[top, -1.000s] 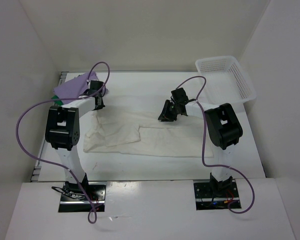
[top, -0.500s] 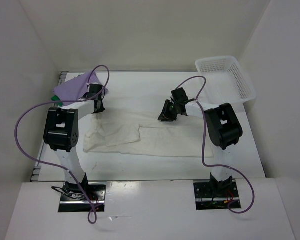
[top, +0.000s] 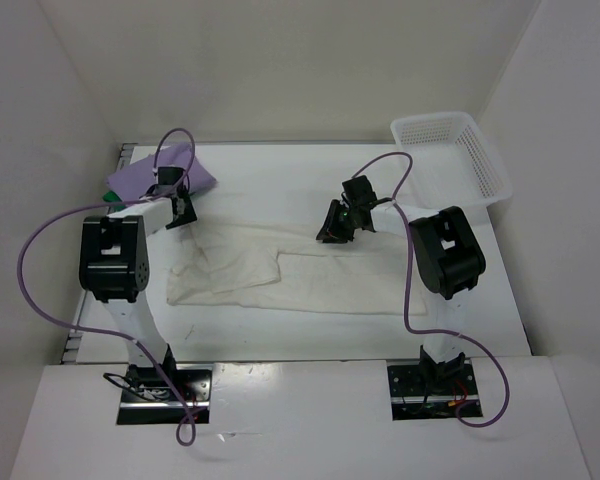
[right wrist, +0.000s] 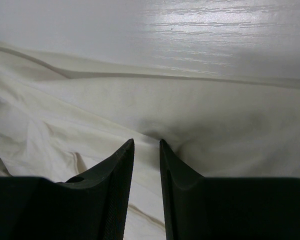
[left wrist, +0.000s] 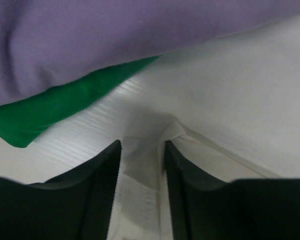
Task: Fold and stack the t-shirts
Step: Fold the other side of the tshirt into a rectangle
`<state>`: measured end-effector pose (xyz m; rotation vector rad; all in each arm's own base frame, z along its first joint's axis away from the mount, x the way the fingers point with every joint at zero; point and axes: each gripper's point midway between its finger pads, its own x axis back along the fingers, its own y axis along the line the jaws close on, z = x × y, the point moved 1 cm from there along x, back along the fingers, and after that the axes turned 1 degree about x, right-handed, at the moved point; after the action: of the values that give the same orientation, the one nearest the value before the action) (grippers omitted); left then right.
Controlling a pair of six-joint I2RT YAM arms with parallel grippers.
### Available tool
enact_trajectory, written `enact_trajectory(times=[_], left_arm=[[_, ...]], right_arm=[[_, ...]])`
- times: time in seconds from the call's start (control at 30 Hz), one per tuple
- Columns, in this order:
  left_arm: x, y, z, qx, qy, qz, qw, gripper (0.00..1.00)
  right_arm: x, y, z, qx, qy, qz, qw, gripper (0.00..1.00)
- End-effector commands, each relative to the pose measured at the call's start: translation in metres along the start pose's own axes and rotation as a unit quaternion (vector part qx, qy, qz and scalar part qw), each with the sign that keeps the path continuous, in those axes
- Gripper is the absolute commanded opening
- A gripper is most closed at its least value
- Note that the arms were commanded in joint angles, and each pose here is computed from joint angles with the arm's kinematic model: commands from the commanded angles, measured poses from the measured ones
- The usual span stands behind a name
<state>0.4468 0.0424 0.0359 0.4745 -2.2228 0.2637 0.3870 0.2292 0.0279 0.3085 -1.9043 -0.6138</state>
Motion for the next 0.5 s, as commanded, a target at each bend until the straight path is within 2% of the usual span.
enact_trajectory(times=[0.0,0.07,0.2,0.27,0.3,0.43,0.47], left_arm=[[0.006,0.005,-0.026,0.034,-0.03,-0.005,0.999,0.52],[0.029,0.0,-0.047,0.046,-0.059,0.014,0.997,0.62],[0.073,-0.009,-0.071,0.083,-0.097,0.058,0.99,0.64],[0.099,-0.025,-0.07,0.084,-0.102,0.099,0.986,0.58],[0.107,-0.032,-0.068,0.086,-0.103,0.112,0.985,0.55],[0.133,-0.073,-0.013,0.096,-0.038,0.189,0.977,0.41],[0.148,-0.091,-0.002,0.124,-0.022,0.24,0.963,0.39]], right_arm=[[0.003,-0.057,0.016,-0.015,0.015,0.104,0.994,0.34],[0.005,-0.053,0.015,-0.014,0.014,0.097,0.995,0.34],[0.014,-0.045,0.009,-0.015,0.003,0.09,0.996,0.34],[0.019,-0.042,0.007,-0.015,0.002,0.089,0.996,0.34],[0.023,-0.037,0.005,-0.013,-0.001,0.081,0.997,0.37],[0.041,-0.024,-0.008,-0.007,-0.027,0.074,0.997,0.45],[0.045,-0.022,-0.008,-0.006,-0.028,0.073,0.997,0.46]])
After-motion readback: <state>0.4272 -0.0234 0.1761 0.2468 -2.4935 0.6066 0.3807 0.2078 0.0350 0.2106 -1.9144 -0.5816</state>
